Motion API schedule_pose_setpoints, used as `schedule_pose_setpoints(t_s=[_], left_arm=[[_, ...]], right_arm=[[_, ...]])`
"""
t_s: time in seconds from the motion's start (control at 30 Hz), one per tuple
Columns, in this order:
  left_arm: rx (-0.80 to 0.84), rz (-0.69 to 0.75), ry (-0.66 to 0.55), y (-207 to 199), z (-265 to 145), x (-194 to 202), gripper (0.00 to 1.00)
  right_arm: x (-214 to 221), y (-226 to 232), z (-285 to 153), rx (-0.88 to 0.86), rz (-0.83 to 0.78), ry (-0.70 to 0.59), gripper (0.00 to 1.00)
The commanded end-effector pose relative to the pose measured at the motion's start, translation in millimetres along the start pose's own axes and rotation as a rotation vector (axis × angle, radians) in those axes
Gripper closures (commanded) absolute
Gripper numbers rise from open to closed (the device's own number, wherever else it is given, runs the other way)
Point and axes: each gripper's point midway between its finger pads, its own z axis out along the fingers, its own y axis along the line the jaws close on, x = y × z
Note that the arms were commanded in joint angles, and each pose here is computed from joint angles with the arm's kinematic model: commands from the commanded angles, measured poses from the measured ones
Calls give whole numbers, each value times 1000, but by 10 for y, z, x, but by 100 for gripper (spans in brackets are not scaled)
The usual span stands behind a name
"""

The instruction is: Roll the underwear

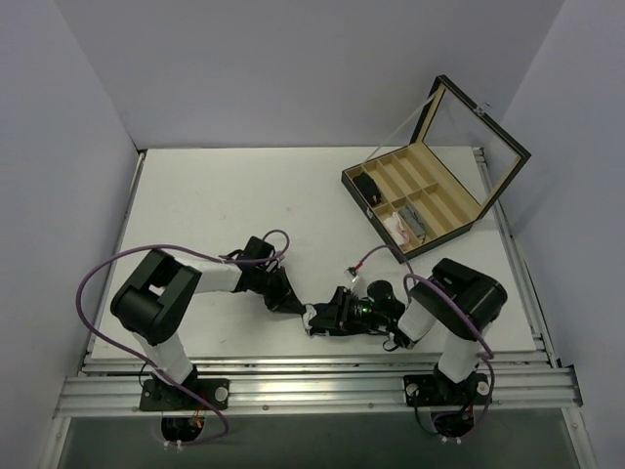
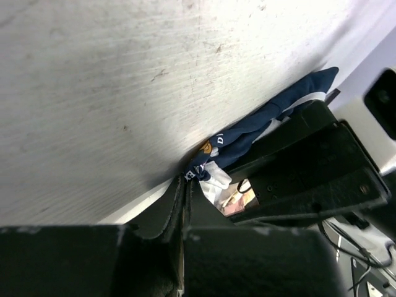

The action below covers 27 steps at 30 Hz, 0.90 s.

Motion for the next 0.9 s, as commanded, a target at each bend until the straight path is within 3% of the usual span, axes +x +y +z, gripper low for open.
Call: schedule_pose_setpoints(t_s=[0.0,0.03,0.2,0.37,0.67,0.87], left_arm=[[-52,32,-91,-38,-109,-161,98],[-46,36,-95,-60,-120,-164,98],[-61,53,-110,-97,-133,-168,98],[-100,57,-128,-74,-155,-148,98],[-113,38,-119,-71,-114,-102,98],[-139,25,-121,-15,-123,-92,98]], right_arm=[[252,-733,-215,395,0,102,65],[282,-852,-315,495,15,120,64],[-120,-470,-316,536,-102,54,58],[-264,-481,-520,712,-171,29,54],[-381,215,-226,650,-359,-49,57],[-374,383,5,613,-402,-62,55]])
